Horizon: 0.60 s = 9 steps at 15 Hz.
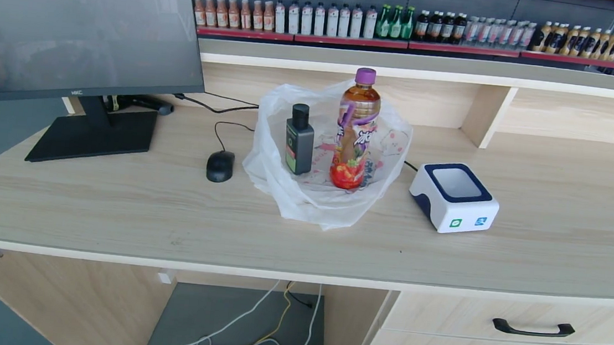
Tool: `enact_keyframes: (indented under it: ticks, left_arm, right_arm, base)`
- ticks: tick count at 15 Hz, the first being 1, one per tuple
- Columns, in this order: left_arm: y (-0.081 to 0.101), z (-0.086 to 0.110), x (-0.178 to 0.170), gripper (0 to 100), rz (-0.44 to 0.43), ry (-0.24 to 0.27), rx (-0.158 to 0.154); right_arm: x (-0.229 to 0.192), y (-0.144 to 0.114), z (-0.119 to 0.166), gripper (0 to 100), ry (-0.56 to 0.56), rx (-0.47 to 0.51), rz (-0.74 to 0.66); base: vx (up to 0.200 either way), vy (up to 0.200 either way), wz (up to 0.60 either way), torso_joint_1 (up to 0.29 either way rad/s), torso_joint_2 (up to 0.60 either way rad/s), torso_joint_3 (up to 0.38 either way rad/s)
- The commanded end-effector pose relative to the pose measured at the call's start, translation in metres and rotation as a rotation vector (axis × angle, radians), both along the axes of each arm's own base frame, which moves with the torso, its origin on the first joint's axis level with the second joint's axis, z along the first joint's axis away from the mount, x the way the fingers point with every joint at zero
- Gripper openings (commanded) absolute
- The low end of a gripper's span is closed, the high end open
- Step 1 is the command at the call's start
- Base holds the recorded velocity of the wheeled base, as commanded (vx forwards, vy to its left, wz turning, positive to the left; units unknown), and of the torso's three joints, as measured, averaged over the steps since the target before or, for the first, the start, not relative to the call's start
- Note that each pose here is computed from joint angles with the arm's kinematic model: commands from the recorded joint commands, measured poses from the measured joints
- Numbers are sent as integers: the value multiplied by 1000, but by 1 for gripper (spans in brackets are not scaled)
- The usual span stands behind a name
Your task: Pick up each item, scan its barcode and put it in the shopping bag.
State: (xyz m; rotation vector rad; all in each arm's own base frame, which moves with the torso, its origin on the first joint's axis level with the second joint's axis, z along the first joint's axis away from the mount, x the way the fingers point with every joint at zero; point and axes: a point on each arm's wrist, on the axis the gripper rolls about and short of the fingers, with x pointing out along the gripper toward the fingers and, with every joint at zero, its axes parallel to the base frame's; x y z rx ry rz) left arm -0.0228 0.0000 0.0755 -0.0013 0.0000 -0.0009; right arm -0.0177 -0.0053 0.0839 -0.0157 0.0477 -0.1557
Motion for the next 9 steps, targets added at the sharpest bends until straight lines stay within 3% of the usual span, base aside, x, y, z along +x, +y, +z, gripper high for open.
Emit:
enact_keyframes:
  ticks: [1, 3, 9]
  left_arm:
    - [0, 0, 0, 100, -1, 0, 0]
    - [0, 0, 0, 100, -1, 0, 0]
    - [0, 0, 0, 100, -1, 0, -2]
  right_arm:
    - [0, 2, -2, 100, -13, -2, 89]
    - [0, 4, -5, 100, -10, 22, 155]
    - [-5, 5, -8, 100, -54, 38, 148]
  base:
    - [0, 0, 0, 0, 0, 0]
    - [0, 0, 0, 0, 0, 0]
    - [0, 0, 0, 0, 0, 0]
